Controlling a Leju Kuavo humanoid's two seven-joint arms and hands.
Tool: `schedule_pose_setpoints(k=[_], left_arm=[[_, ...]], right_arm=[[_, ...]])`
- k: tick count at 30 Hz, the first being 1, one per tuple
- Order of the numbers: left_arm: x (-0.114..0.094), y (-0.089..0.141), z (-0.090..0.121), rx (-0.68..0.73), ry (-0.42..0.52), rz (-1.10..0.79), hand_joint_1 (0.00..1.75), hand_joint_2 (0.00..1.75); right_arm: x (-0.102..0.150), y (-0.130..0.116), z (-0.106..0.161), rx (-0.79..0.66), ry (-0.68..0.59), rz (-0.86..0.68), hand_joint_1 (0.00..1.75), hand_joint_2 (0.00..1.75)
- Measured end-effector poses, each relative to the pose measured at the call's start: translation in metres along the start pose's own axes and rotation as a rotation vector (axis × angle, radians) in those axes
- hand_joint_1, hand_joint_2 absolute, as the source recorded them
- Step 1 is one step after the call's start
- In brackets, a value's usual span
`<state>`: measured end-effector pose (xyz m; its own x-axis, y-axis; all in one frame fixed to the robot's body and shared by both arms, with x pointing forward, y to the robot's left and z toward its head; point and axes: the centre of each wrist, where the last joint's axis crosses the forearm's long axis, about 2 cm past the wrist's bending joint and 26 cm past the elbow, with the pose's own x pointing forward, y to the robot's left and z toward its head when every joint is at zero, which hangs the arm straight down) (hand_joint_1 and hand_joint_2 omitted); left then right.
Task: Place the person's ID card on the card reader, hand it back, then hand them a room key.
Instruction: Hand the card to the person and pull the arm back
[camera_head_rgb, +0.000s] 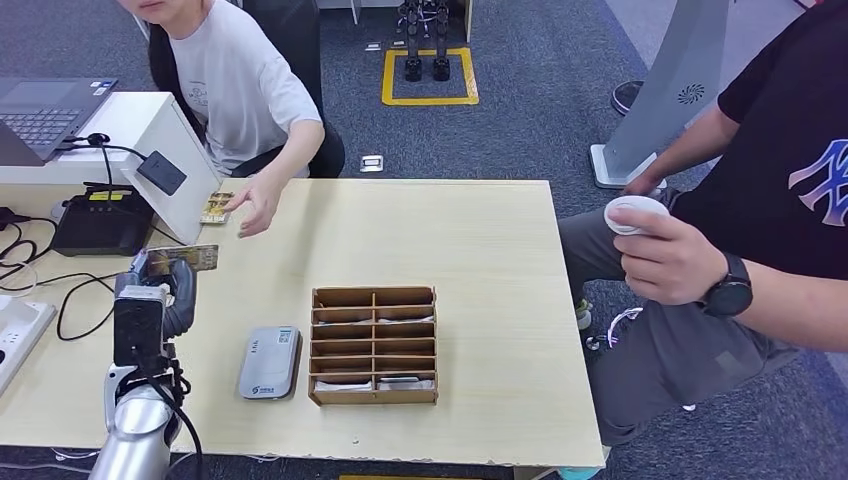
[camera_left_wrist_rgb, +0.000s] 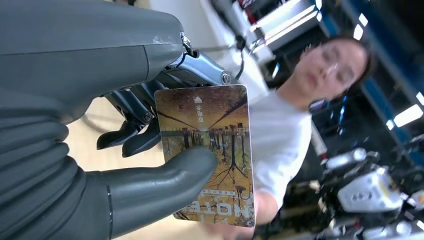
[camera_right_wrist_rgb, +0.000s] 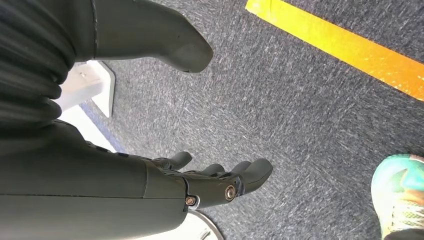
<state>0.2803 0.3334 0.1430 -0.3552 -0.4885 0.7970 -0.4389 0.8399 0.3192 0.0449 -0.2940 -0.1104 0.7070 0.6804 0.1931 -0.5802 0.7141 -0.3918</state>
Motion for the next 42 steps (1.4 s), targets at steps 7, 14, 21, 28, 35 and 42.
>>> schedule_pose_setpoints(k=[7, 14, 21, 28, 35, 42], left_arm=[[0.004, 0.011, -0.031, 0.098, -0.315, -0.509, 1.75, 1.75], [-0.003, 0.014, -0.040, 0.075, -0.371, -0.644, 1.75, 1.75], [-0.008, 0.015, -0.041, 0.068, -0.357, -0.655, 1.75, 1.75], [-0.010, 0.017, -0.041, 0.039, -0.405, -0.730, 1.75, 1.75], [-0.011, 0.016, -0.043, 0.039, -0.417, -0.746, 0.44, 1.75], [-0.015, 0.013, -0.043, 0.049, -0.318, -0.644, 0.00, 1.75]], right_arm=[[0.008, -0.006, -0.003, 0.016, -0.022, 0.029, 0.00, 1.75], [0.013, -0.010, -0.005, 0.011, -0.035, 0.029, 0.00, 1.75], [0.014, -0.011, -0.005, 0.008, -0.038, 0.028, 0.00, 1.75], [0.014, -0.011, -0.005, 0.008, -0.043, 0.034, 0.00, 1.75], [0.014, -0.011, -0.005, 0.008, -0.042, 0.037, 0.00, 1.75], [0.014, -0.011, -0.005, 0.006, -0.046, 0.034, 0.00, 1.75]])
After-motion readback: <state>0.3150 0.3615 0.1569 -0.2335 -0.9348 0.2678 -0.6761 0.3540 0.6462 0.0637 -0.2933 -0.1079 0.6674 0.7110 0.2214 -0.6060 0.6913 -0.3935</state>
